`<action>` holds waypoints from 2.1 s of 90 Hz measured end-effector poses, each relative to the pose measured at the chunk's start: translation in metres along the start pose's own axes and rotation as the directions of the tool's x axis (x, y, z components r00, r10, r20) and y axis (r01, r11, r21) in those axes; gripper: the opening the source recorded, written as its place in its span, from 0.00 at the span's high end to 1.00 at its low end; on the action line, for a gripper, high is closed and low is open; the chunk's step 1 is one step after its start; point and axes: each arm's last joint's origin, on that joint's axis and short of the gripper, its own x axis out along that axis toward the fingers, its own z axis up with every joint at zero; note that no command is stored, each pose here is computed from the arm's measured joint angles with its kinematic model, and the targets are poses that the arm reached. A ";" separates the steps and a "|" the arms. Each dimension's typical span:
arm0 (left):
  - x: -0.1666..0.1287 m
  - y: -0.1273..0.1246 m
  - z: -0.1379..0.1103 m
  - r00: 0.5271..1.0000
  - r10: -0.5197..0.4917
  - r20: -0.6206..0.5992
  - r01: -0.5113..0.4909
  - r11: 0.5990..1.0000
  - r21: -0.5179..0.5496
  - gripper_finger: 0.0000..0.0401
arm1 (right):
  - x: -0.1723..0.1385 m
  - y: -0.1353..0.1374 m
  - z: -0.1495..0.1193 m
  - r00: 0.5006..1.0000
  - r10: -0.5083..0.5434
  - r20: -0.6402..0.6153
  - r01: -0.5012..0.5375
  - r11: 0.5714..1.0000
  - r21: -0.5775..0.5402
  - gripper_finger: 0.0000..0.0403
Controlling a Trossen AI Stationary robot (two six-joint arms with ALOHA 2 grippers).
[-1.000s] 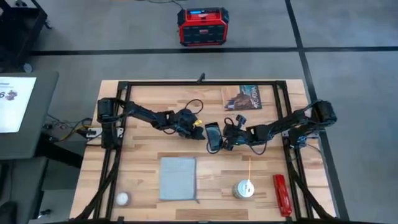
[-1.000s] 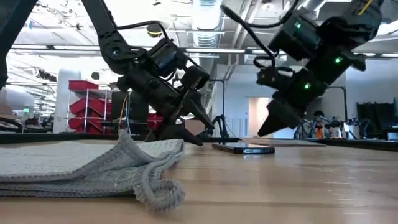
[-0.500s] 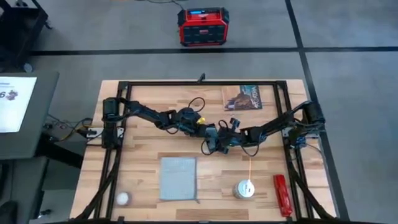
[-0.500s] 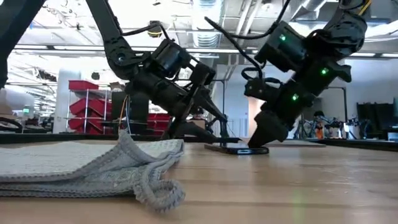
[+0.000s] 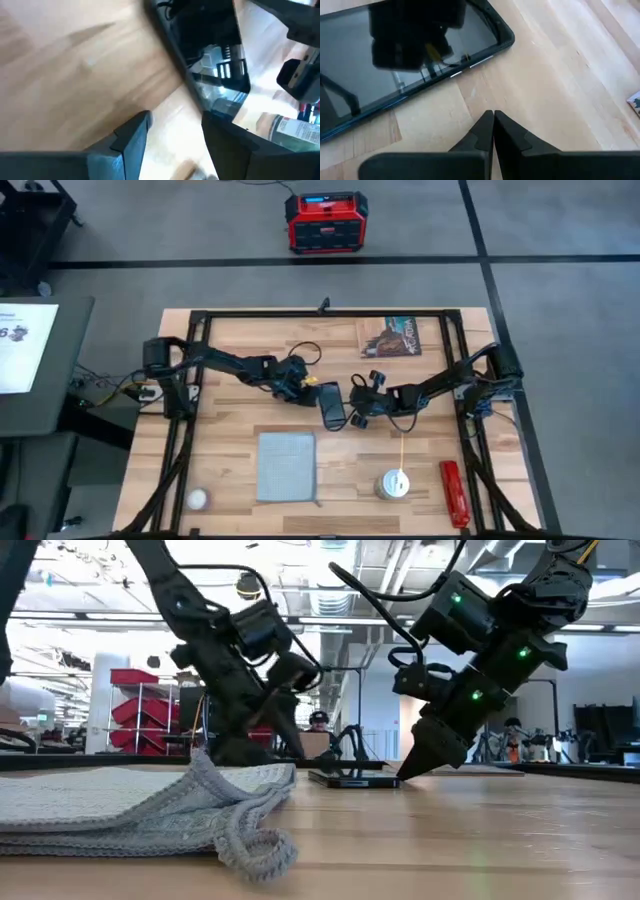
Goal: Apply microfiber cloth
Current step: Spray the front of the black cellphone using the white spray bottle
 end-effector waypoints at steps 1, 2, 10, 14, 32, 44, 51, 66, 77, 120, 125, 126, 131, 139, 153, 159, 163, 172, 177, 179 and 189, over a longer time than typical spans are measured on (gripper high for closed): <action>0.000 0.000 -0.001 1.000 0.004 -0.001 -0.004 1.000 0.000 0.58 | 0.000 0.000 0.000 1.000 0.001 0.002 -0.001 1.000 0.002 1.00; 0.000 0.000 -0.001 1.000 0.007 -0.001 -0.007 1.000 0.001 0.58 | 0.000 0.000 0.000 1.000 0.001 0.005 -0.001 1.000 0.004 1.00; 0.006 0.001 -0.001 1.000 0.011 0.019 -0.011 1.000 0.010 0.58 | 0.000 0.001 0.003 0.999 0.007 0.032 -0.008 1.000 0.030 1.00; 0.009 0.001 -0.001 1.000 -0.001 0.019 0.001 1.000 0.009 0.58 | 0.000 0.001 0.004 0.999 0.009 0.043 -0.011 0.999 0.036 1.00; 0.027 0.004 0.002 0.999 -0.053 0.004 0.053 0.999 -0.006 0.58 | 0.001 0.002 0.005 0.998 0.039 0.051 -0.042 0.998 0.048 1.00; 0.030 0.004 0.003 0.997 -0.073 0.005 0.073 0.997 -0.003 0.58 | 0.001 0.002 0.005 0.998 0.045 0.050 -0.048 0.998 0.051 1.00; 0.030 0.003 0.004 0.996 -0.085 0.012 0.085 0.996 0.002 0.57 | 0.002 0.000 0.006 0.998 0.051 0.047 -0.054 0.996 0.068 1.00; 0.031 0.003 0.004 0.996 -0.077 0.032 0.077 0.997 0.010 0.57 | 0.004 -0.002 0.007 0.996 0.071 0.045 -0.075 0.993 0.087 1.00; 0.031 0.003 0.005 0.996 -0.076 0.038 0.075 0.997 0.016 0.57 | 0.004 0.000 0.007 0.991 0.126 0.039 -0.129 0.988 0.086 1.00; 0.030 0.003 0.006 0.996 -0.069 0.054 0.067 0.997 0.050 0.57 | 0.035 0.016 0.010 0.981 0.187 0.055 -0.192 0.976 0.107 1.00; 0.030 0.003 0.006 0.996 -0.068 0.059 0.064 0.996 0.064 0.57 | 0.034 0.016 0.010 0.980 0.194 0.054 -0.198 0.975 0.104 1.00; 0.030 0.004 0.006 0.996 -0.068 0.060 0.064 0.996 0.068 0.57 | 0.034 0.016 0.010 0.979 0.194 0.054 -0.199 0.975 0.104 1.00; 0.030 0.004 0.007 0.996 -0.065 0.065 0.060 0.994 0.089 0.57 | 0.031 0.016 0.012 0.979 0.197 0.060 -0.202 0.974 0.103 1.00; 0.030 0.004 0.008 0.995 -0.056 0.083 0.043 0.988 0.145 0.60 | 0.031 0.017 0.012 0.978 0.198 0.061 -0.204 0.974 0.098 1.00; 0.030 0.001 0.007 0.993 -0.083 0.079 0.061 0.968 0.245 0.86 | 0.031 0.016 0.010 0.979 0.196 0.048 -0.200 0.975 0.094 1.00; 0.028 -0.001 0.008 0.993 -0.095 0.074 0.069 0.953 0.296 0.94 | 0.031 0.016 0.010 0.981 0.191 0.047 -0.194 0.977 0.090 1.00; 0.029 -0.002 0.006 0.992 -0.101 0.072 0.072 0.941 0.331 0.94 | 0.030 0.016 0.010 0.982 0.181 0.051 -0.185 0.979 0.087 1.00; 0.027 -0.010 0.001 0.989 -0.128 0.080 0.082 0.901 0.427 0.94 | 0.028 0.015 0.012 0.985 0.161 0.061 -0.166 0.982 0.089 1.00; 0.025 -0.015 -0.003 0.987 -0.139 0.086 0.081 0.875 0.478 0.95 | 0.026 0.015 0.014 0.985 0.157 0.066 -0.162 0.983 0.090 1.00; 0.024 -0.018 -0.005 0.985 -0.153 0.083 0.092 0.863 0.497 0.96 | 0.025 0.014 0.015 0.985 0.156 0.068 -0.161 0.983 0.091 1.00; 0.019 -0.028 -0.015 0.982 -0.175 0.068 0.107 0.818 0.565 0.98 | 0.017 0.010 0.018 0.987 0.153 0.055 -0.157 0.985 0.075 1.00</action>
